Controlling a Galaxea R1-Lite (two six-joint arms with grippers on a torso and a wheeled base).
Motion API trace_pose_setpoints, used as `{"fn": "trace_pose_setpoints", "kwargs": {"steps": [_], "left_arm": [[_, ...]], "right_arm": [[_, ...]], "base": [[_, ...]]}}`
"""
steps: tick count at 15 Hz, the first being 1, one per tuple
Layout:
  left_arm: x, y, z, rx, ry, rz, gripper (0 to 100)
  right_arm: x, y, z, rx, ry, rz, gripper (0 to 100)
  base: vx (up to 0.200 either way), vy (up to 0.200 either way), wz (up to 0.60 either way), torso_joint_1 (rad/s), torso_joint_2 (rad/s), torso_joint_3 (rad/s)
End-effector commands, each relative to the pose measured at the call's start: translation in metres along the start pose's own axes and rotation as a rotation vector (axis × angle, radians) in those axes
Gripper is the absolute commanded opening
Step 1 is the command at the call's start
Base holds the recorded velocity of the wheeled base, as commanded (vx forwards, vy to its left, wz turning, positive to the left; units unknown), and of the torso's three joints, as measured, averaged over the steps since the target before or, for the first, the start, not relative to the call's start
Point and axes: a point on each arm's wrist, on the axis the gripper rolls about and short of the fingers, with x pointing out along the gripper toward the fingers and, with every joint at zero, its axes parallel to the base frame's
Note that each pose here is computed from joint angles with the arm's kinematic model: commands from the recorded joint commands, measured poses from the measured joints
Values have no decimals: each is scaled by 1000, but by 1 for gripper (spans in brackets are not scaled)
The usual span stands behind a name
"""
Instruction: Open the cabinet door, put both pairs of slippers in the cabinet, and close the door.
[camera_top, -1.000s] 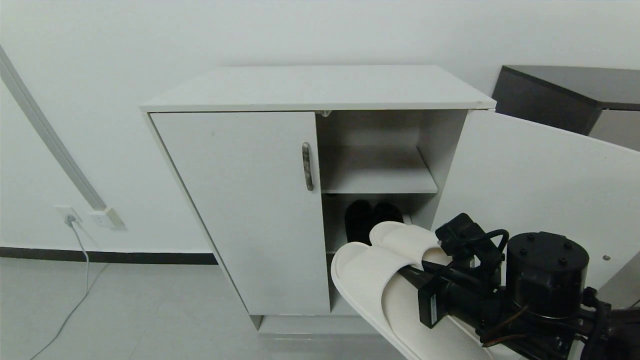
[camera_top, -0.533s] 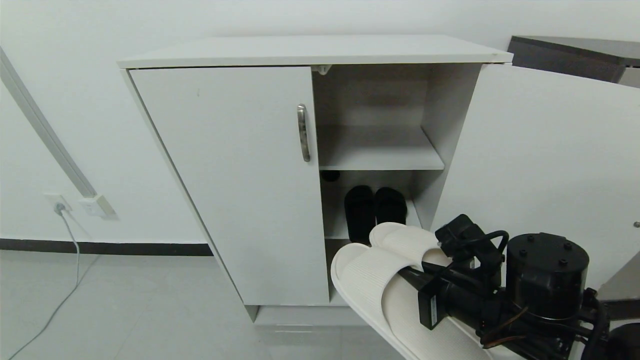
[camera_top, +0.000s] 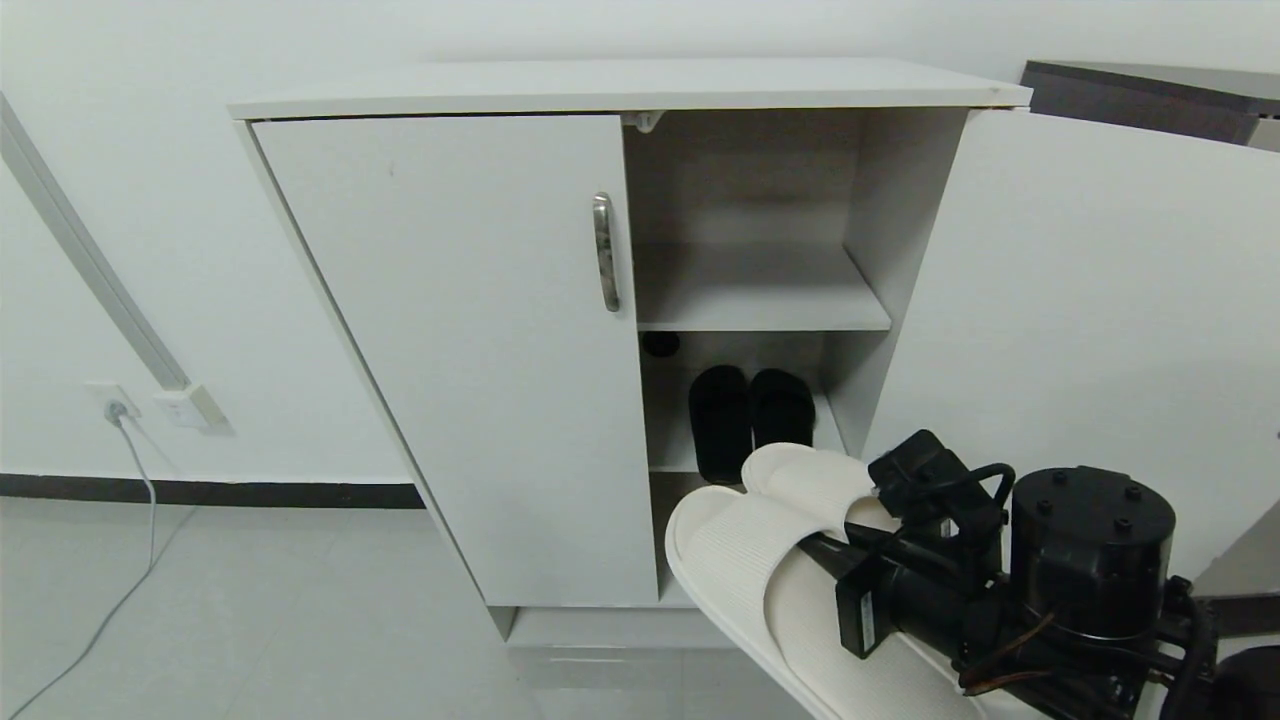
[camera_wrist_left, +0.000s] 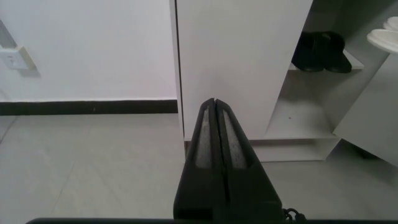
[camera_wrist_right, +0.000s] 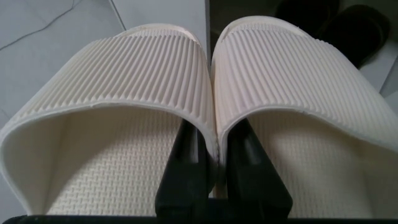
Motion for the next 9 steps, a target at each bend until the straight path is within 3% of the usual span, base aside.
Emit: {"fn": "trace_pose_setpoints", "kwargs": {"steps": [1,3,5,7,9], "left_arm": [[0,0,0,0,1,0,0],[0,0,0,0,1,0,0],[0,0,0,0,1,0,0],[0,0,0,0,1,0,0],[0,0,0,0,0,0,0]], "right_arm": [[7,7,1,-12,-5,-57,0],[26,24,15,15,-35,-210,0],[38,38,32,76,9,-311,0],[49,47,54,146,45,-398,0],[63,52,78,175,13,-517,0]], "base": [[0,0,0,0,0,0],[0,0,0,0,0,0],[0,0,0,0,0,0],[0,0,0,0,0,0],[0,0,0,0,0,0]]}}
